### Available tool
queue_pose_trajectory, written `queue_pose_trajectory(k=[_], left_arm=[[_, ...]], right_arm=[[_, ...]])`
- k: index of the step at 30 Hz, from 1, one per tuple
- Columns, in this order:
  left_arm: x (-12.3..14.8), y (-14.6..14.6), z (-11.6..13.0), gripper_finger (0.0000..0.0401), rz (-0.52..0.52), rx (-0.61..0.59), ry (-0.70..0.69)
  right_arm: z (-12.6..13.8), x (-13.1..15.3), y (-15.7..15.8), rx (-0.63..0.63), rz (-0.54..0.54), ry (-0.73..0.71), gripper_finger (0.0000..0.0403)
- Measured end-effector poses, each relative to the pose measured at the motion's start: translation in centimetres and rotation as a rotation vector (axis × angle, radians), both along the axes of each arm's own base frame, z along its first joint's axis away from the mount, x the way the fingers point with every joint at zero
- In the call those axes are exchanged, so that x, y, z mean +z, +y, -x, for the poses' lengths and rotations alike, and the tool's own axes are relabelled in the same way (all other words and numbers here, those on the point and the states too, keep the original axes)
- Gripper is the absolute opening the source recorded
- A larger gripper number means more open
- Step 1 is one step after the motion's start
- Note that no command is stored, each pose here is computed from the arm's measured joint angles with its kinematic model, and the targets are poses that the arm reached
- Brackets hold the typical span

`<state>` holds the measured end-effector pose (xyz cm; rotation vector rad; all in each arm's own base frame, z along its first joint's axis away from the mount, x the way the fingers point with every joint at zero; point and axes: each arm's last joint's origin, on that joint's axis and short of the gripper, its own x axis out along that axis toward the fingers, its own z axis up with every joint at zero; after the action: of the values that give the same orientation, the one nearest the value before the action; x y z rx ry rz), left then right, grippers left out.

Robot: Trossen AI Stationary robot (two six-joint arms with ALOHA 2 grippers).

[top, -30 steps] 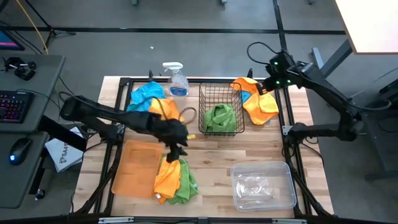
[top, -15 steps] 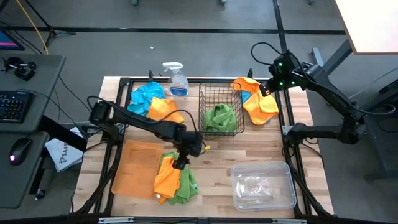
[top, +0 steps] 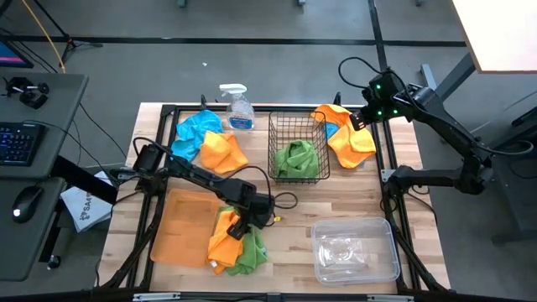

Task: Sort microfiber towel by color & place in baskets
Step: Put the green microfiber cloth into the mesh basket

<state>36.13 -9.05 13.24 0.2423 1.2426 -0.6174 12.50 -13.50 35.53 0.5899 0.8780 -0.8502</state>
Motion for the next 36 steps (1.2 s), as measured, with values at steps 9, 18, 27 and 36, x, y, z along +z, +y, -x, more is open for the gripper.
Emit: queue_pose_trajectory(k=[9, 18, 27, 36], left_arm=[[3.1, 0.5, -0.1, 0.0018, 0.027, 0.116, 0.006], [13.6, 2.8, 1.0, 0.0001, 0.097, 0.186, -0.259], [11.6, 2.1, 0.7, 0.0033, 0.053, 0.102, -0.196], [7.6, -0.8, -0.1, 0.0128, 0.082, 0.209, -0.019]], right_arm=[[0.0, 0.0, 0.0, -0.009, 0.015, 0.016, 0.0000], [0.0, 0.0, -0.1, -0.020, 0.020, 0.011, 0.0000], [-0.1, 0.2, -0.3, -0.046, 0.029, -0.018, 0.0000], [-0.3, 0.2, -0.1, -0.019, 0.036, -0.010, 0.0000]])
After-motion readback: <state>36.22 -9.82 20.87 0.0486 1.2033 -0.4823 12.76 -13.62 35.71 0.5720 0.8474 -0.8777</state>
